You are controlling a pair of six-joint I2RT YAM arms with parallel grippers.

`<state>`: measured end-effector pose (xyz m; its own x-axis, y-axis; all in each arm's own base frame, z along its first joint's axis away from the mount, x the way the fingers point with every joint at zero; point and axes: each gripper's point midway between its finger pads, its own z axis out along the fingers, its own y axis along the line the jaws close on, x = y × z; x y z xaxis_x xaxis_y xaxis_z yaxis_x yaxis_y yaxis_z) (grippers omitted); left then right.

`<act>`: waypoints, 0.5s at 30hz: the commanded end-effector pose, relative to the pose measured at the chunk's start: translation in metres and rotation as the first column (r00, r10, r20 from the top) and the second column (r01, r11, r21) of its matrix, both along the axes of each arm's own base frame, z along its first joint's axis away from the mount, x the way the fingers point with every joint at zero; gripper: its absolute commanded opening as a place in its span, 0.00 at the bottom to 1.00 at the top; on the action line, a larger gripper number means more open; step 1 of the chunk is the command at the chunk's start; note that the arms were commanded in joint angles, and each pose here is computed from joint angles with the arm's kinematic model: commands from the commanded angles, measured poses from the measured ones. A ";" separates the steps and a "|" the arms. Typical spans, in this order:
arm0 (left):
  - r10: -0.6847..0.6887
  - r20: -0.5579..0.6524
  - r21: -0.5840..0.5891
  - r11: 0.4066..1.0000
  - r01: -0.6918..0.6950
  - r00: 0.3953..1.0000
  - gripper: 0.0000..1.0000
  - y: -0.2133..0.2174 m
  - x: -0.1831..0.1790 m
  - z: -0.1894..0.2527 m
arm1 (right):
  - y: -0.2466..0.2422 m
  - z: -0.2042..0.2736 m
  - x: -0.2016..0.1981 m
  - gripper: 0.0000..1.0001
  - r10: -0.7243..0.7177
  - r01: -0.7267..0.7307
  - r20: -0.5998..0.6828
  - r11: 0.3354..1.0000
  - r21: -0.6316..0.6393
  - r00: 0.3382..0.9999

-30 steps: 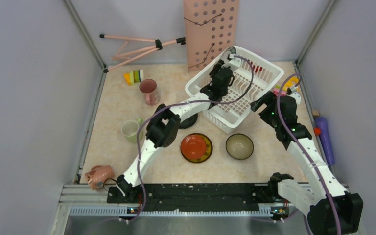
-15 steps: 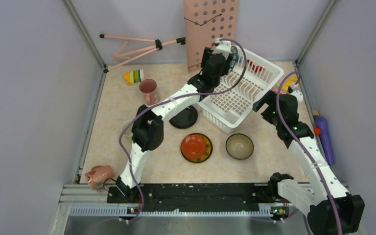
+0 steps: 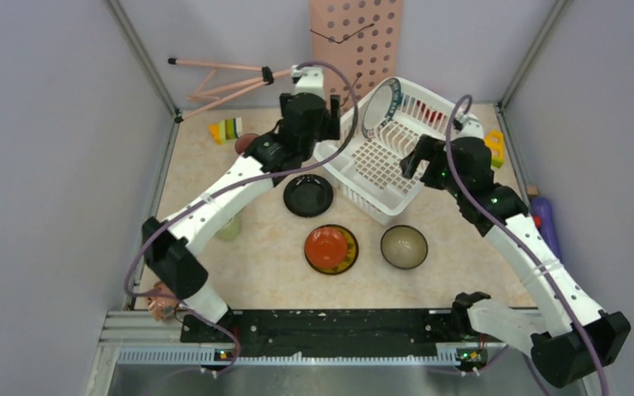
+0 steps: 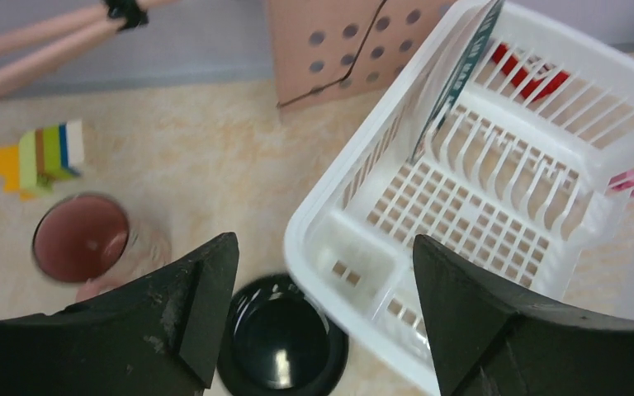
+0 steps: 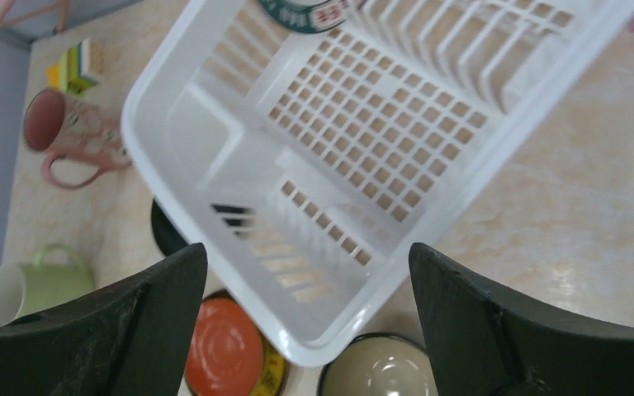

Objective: Load the mixed dishes into the dish rack

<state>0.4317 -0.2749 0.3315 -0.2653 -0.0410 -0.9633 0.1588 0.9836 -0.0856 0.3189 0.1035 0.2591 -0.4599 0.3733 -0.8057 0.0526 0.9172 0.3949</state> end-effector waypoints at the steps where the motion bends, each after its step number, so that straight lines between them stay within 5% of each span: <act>1: 0.126 -0.158 -0.070 0.988 -0.139 0.979 0.83 0.073 -0.053 -0.015 | 0.062 0.037 -0.017 0.90 0.294 -0.293 0.109 0.956 -0.027 0.950; 6: 0.261 -0.289 -0.152 0.938 -0.313 0.921 0.87 0.152 -0.109 -0.046 | 0.135 0.042 -0.048 0.89 0.590 -0.588 0.121 0.807 -0.053 0.798; 10: 0.360 -0.304 -0.173 0.890 -0.423 0.882 0.90 0.213 -0.150 -0.049 | 0.209 0.032 -0.089 0.89 0.812 -0.805 0.115 0.583 -0.111 0.572; 15: 0.480 -0.324 -0.150 0.825 -0.545 0.815 0.90 0.263 -0.195 -0.037 | 0.273 0.010 -0.117 0.89 0.910 -0.905 0.127 0.410 -0.115 0.396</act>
